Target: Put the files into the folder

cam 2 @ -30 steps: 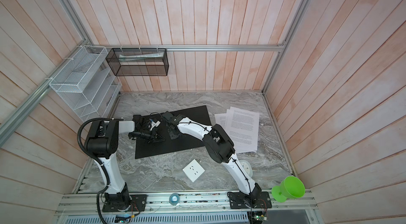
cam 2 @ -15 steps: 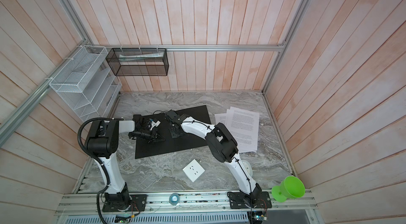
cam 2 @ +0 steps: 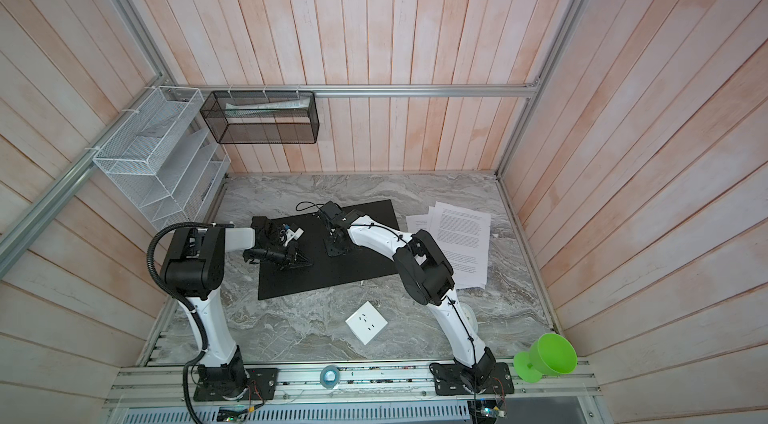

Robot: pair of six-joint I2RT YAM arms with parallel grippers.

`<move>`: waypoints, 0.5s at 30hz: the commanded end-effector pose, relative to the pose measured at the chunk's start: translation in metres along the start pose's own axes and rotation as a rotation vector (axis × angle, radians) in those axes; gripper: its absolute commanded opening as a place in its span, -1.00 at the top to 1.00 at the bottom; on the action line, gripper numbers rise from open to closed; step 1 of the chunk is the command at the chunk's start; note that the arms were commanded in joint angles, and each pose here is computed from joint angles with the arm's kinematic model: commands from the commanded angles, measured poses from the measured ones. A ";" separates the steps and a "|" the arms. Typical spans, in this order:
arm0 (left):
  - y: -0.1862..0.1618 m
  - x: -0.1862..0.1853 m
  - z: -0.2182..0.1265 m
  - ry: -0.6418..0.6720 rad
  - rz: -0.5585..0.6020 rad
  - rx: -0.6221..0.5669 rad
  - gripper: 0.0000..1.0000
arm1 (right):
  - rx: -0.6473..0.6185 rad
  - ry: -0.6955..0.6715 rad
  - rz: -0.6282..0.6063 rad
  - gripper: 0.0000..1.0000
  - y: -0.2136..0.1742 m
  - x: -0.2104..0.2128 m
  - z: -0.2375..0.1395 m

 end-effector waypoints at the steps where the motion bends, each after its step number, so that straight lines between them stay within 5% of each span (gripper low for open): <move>1: -0.006 0.015 0.005 0.055 0.000 0.033 1.00 | 0.062 -0.077 0.004 0.76 -0.006 -0.019 0.004; 15: -0.006 0.015 0.004 0.055 0.001 0.033 1.00 | 0.056 -0.079 -0.054 0.75 -0.001 0.000 -0.004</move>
Point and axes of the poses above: each gripper's point midway between its finger pads, its own z axis out along the fingers, its own x axis along the line the jaws close on, y = z × x, the point moved 3 cm from there along -z, back along the fingers, and after that the axes turned 12 degrees about z, right-handed, at the moved point
